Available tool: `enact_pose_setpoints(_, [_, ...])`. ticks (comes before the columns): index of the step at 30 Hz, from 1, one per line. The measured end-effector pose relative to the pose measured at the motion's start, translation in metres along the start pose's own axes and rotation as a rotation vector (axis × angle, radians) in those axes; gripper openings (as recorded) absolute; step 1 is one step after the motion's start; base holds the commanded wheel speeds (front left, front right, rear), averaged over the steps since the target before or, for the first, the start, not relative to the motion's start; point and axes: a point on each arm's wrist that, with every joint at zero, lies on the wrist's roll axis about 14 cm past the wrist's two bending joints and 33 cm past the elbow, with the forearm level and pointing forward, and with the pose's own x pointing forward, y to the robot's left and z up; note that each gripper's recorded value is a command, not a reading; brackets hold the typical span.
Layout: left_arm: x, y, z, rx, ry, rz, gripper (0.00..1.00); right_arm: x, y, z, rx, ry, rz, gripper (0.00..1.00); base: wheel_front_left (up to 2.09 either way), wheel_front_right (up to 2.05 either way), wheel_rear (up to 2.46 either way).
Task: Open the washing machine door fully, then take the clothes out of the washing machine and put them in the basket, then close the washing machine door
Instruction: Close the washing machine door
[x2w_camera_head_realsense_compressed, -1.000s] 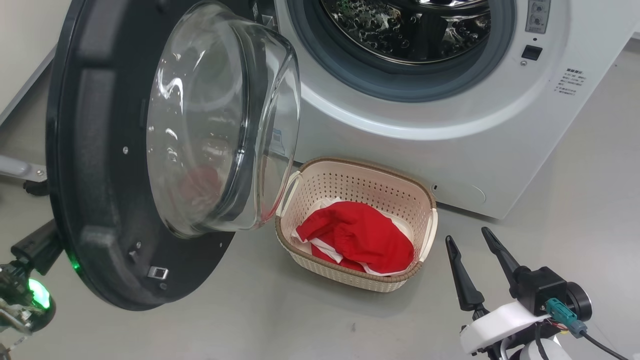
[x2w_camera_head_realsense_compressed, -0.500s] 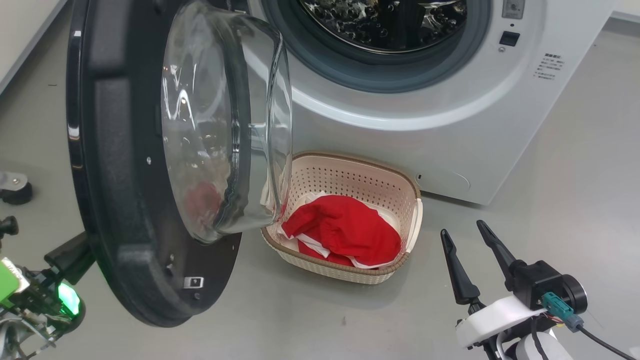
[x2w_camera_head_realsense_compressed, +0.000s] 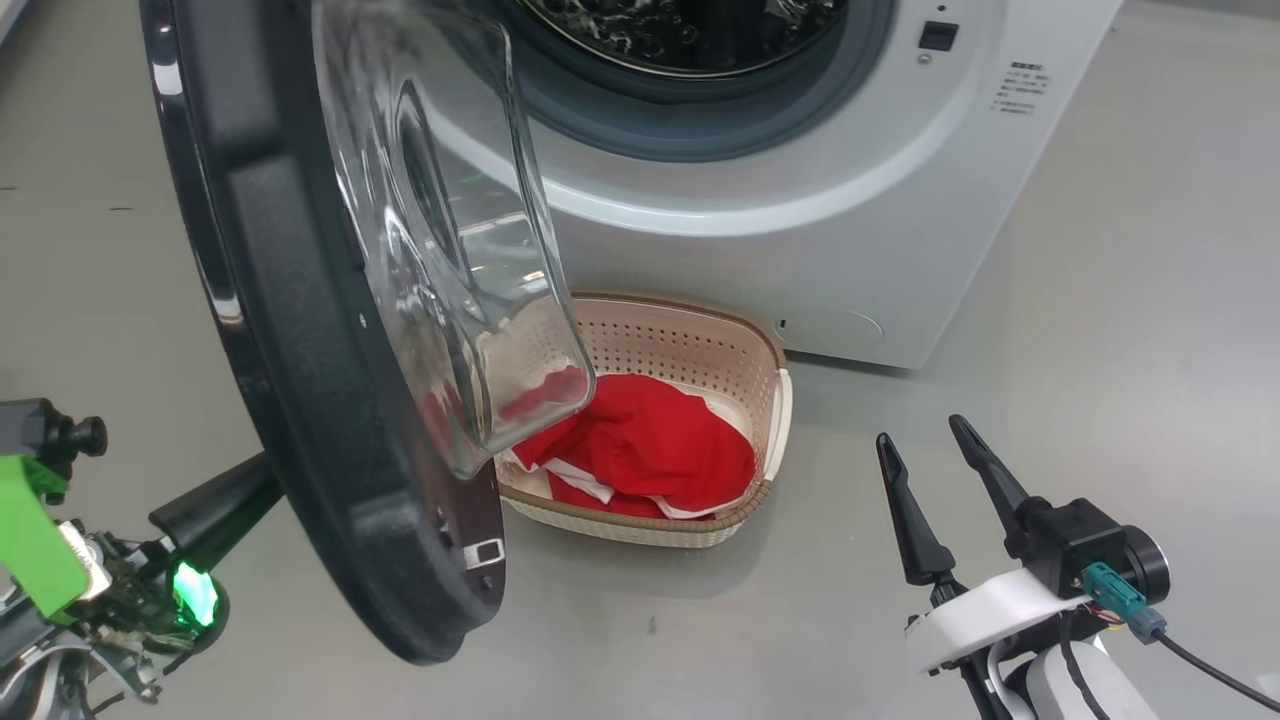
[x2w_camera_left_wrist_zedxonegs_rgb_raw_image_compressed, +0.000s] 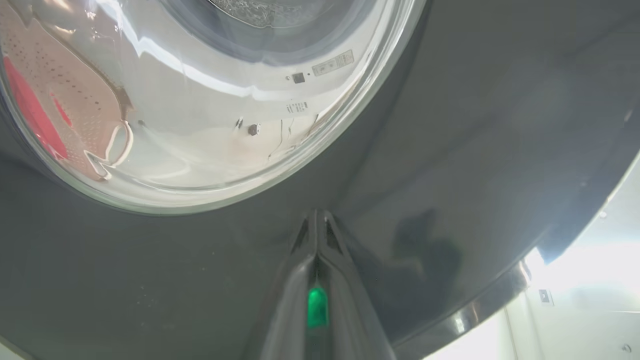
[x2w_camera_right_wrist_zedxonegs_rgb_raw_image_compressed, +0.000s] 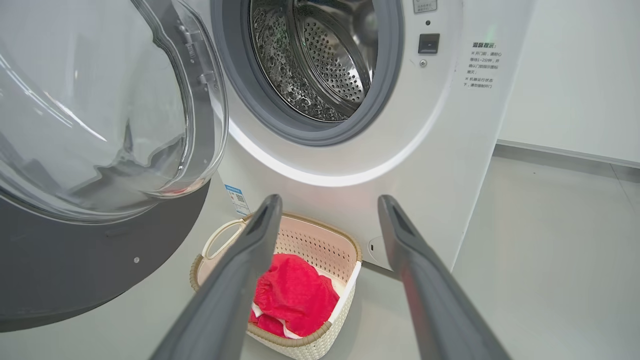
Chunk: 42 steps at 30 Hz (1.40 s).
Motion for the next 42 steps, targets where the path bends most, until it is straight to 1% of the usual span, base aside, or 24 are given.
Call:
enact_pose_setpoints(11, [0.035, 0.0, -0.016, -0.005, 0.127, -0.041, 0.0, -0.006, -0.025, 0.004, 0.01, -0.016, -0.081, 1.0, 0.0, 0.0, 0.0])
enact_pose_setpoints(29, [0.096, 0.005, -0.038, -0.043, 0.309, -0.097, 0.0, -0.03, -0.067, 0.005, 0.021, -0.02, -0.233, 1.0, 0.0, 0.0, 0.0])
enact_pose_setpoints(42, [0.147, 0.004, -0.044, -0.09, 0.373, -0.15, 0.0, -0.044, -0.097, 0.009, 0.031, -0.031, -0.333, 1.0, 0.0, 0.0, 0.0])
